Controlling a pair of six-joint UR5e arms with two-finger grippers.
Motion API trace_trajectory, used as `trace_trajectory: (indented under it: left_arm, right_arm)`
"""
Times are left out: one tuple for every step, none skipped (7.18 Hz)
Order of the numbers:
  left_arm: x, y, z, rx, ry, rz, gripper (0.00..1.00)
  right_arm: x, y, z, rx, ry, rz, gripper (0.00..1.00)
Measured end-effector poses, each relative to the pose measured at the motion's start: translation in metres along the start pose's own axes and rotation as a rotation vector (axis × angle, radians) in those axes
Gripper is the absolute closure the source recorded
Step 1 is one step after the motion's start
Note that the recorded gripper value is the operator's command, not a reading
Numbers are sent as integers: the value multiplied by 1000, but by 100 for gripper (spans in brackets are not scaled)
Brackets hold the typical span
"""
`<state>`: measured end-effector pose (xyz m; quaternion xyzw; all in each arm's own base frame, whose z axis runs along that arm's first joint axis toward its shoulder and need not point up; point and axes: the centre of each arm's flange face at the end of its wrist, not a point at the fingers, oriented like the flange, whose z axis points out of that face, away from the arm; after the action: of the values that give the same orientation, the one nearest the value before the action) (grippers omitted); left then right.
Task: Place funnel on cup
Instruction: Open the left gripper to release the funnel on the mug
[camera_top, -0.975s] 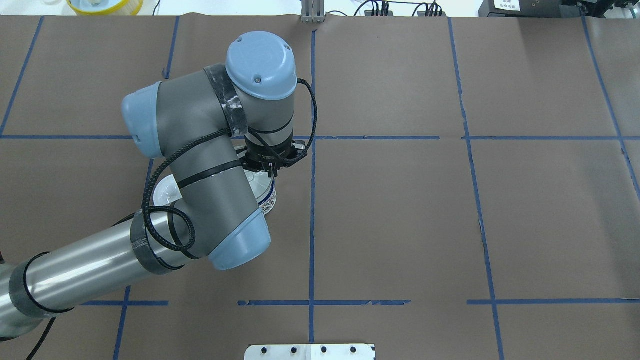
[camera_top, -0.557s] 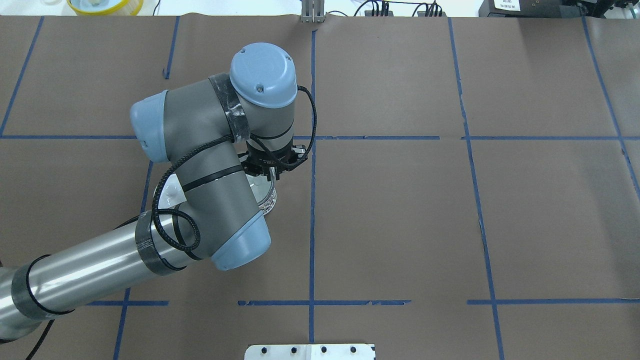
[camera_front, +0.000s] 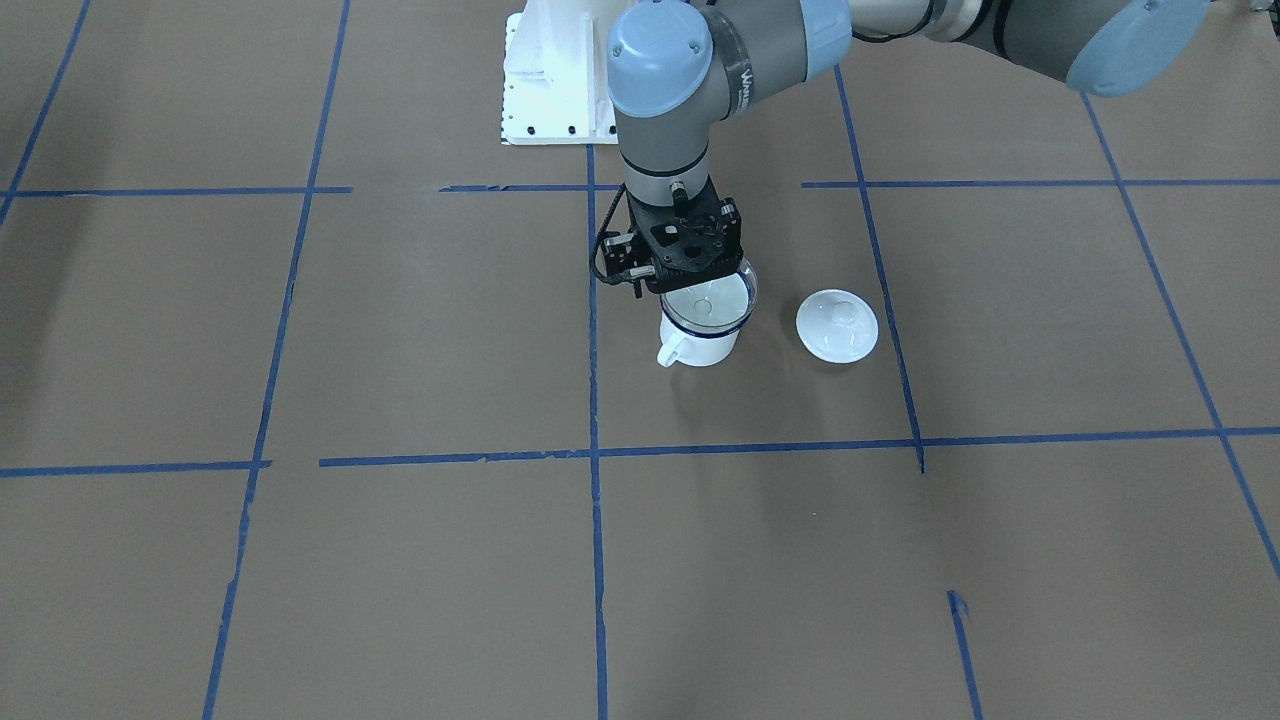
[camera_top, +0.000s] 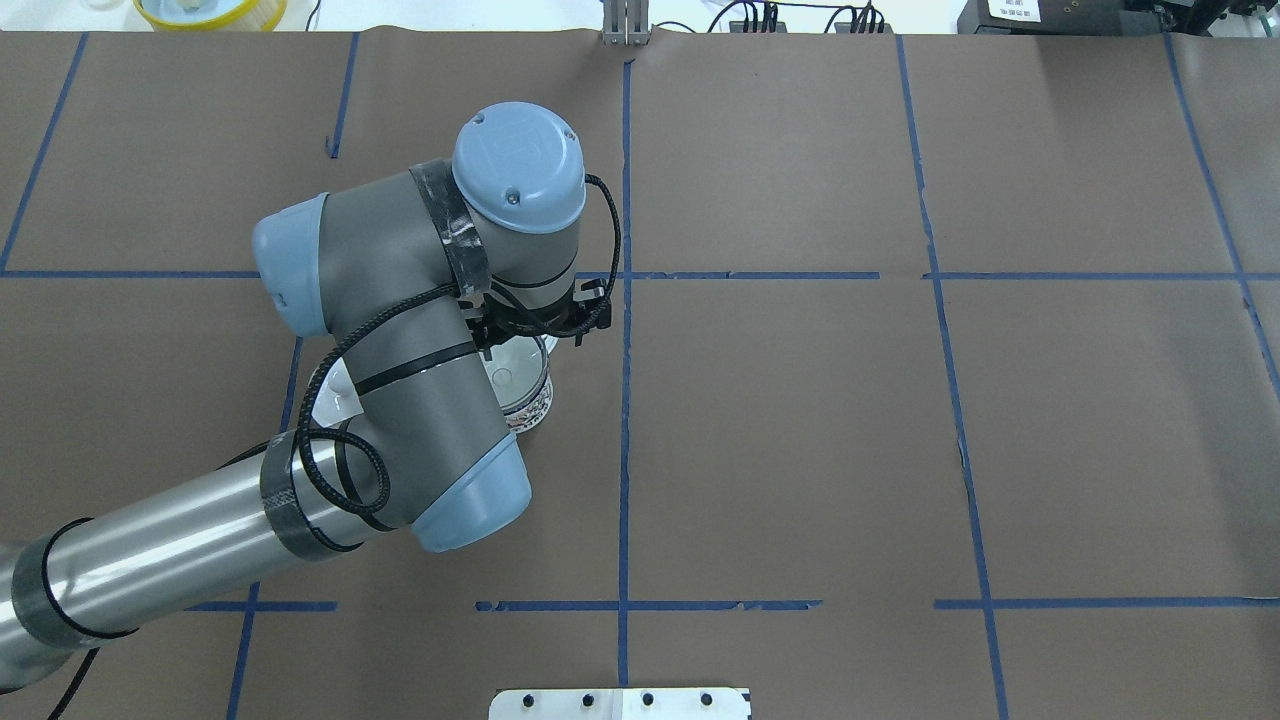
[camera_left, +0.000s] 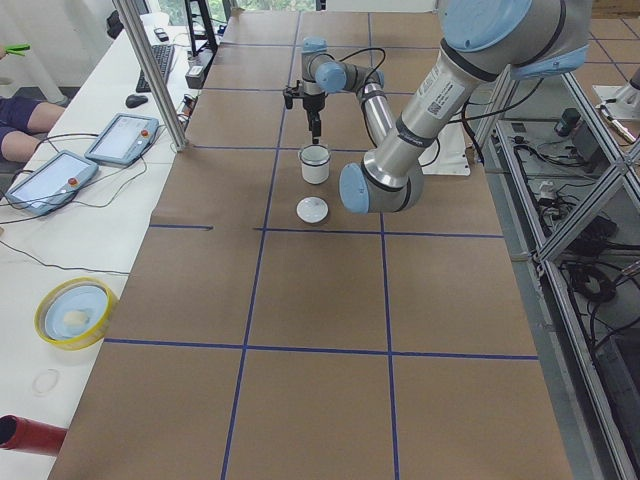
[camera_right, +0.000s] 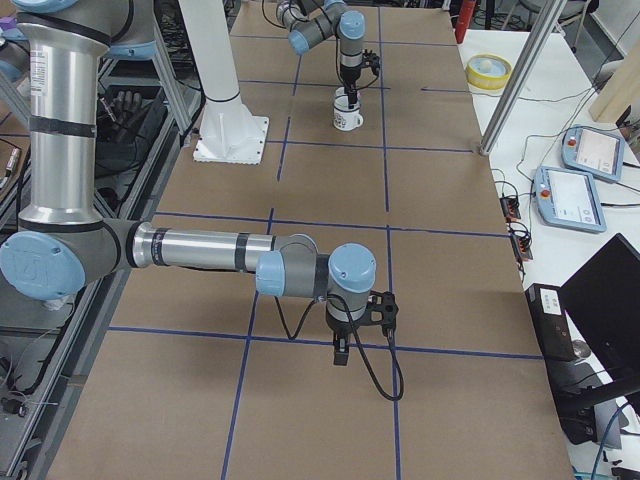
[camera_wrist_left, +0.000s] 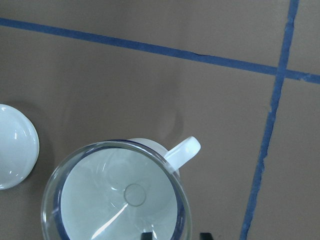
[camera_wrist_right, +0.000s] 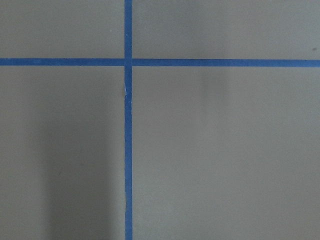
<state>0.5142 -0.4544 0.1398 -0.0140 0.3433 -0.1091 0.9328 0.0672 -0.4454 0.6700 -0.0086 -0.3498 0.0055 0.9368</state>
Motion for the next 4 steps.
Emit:
trace_trajectory:
  left_arm:
    - [-16,8,-16,12,39,11,0]
    - [-42,17,-38,28,88,26,0]
    - [-64,17,-58,52,132,40,0]
    - [-90,-6,-72,100,163,59,0]
  right_arm:
    - [0,0,0,0,0,0,0]
    - [0,0,0,0,0,0,0]
    - [0,0,0,0,0,0,0]
    - [0,0,0,0,0,0,0]
